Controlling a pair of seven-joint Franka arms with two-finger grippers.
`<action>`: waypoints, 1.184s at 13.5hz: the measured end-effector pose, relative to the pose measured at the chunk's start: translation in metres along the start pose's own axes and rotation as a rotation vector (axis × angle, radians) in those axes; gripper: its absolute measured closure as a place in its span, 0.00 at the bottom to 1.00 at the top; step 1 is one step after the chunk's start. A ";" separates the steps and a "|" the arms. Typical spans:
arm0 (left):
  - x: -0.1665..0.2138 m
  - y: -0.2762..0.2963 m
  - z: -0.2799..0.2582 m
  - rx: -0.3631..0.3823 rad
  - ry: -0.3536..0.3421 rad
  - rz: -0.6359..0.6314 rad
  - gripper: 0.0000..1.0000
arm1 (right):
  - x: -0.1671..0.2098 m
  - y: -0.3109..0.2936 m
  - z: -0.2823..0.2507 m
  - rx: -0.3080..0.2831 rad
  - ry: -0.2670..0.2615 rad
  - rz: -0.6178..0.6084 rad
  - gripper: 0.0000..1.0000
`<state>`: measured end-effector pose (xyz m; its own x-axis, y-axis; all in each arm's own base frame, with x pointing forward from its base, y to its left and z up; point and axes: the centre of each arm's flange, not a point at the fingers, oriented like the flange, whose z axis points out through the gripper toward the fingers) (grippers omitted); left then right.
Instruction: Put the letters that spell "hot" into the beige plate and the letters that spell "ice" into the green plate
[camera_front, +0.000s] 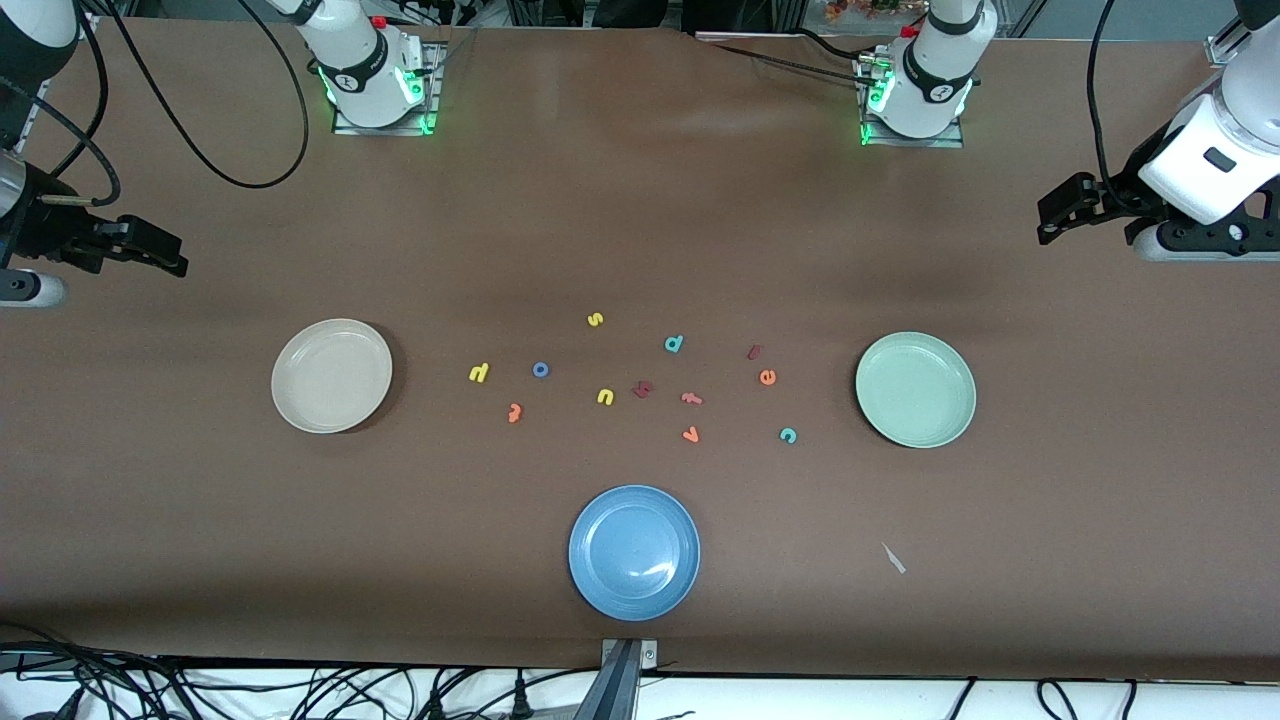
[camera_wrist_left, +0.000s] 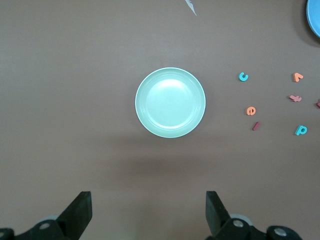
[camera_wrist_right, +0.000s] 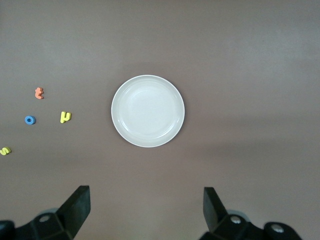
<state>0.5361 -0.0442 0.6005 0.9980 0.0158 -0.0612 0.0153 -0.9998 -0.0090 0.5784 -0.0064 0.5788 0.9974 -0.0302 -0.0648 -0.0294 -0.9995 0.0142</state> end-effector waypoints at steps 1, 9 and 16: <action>0.000 0.000 0.000 0.000 0.000 0.000 0.00 | 0.000 0.000 0.000 0.000 0.000 0.000 0.00; 0.000 0.000 0.000 0.000 0.000 0.050 0.00 | 0.000 0.000 0.000 0.000 0.000 0.000 0.00; 0.000 0.000 0.000 0.000 0.000 0.067 0.00 | 0.000 0.000 0.000 0.000 0.000 0.000 0.00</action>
<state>0.5361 -0.0443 0.6005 0.9968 -0.0513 -0.0617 -0.0517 -0.9987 -0.0049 0.5784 -0.0064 0.5788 0.9974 -0.0303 -0.0648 -0.0294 -0.9995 0.0142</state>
